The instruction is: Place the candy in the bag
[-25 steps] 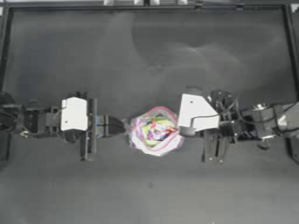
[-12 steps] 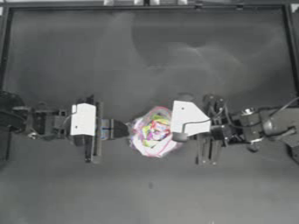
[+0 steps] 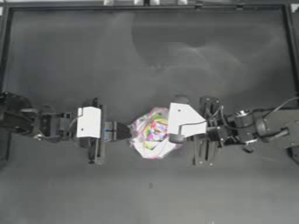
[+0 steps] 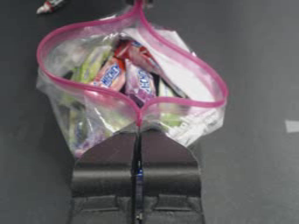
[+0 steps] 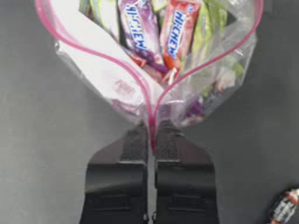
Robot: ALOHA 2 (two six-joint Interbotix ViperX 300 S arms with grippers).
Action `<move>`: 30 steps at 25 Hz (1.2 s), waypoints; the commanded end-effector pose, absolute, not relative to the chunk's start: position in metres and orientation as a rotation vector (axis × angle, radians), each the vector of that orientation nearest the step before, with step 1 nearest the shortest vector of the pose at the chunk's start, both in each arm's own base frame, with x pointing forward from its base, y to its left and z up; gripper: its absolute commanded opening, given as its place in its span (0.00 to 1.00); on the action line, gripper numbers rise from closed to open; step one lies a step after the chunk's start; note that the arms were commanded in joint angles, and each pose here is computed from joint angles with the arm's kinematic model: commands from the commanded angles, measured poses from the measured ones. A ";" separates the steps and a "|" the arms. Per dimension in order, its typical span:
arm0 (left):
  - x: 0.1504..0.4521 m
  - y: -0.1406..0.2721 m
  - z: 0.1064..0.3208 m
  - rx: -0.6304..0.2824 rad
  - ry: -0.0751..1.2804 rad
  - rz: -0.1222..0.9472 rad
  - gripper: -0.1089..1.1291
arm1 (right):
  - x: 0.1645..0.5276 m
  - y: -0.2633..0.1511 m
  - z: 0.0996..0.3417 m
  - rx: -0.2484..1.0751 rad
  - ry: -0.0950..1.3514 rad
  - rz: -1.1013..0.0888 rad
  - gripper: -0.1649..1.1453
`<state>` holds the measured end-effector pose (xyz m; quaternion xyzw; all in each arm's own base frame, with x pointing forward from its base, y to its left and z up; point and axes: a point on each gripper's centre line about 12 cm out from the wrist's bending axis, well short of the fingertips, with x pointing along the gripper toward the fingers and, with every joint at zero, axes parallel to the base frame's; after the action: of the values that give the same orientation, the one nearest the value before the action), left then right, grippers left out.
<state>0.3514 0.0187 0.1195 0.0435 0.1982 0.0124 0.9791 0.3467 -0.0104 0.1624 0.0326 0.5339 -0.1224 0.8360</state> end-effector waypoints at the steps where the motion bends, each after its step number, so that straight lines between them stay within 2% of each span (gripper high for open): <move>1: 0.357 0.019 0.130 0.092 0.356 0.026 0.12 | 0.351 -0.012 0.173 0.075 1.091 -0.259 0.17; 25: 0.362 0.022 0.125 0.121 0.368 0.031 0.12 | 0.339 -0.017 0.158 0.079 1.119 -0.266 0.19; 28: 0.362 0.023 0.125 0.120 0.368 0.032 0.12 | 0.341 -0.017 0.159 0.076 1.105 -0.258 0.25; 30: 0.362 0.022 0.125 0.121 0.368 0.031 0.12 | 0.342 -0.017 0.160 0.076 1.095 -0.254 0.34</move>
<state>0.3567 0.0219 0.1131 0.0587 0.2031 0.0135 0.9773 0.3393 -0.0161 0.1509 0.0360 0.5335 -0.1223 0.8361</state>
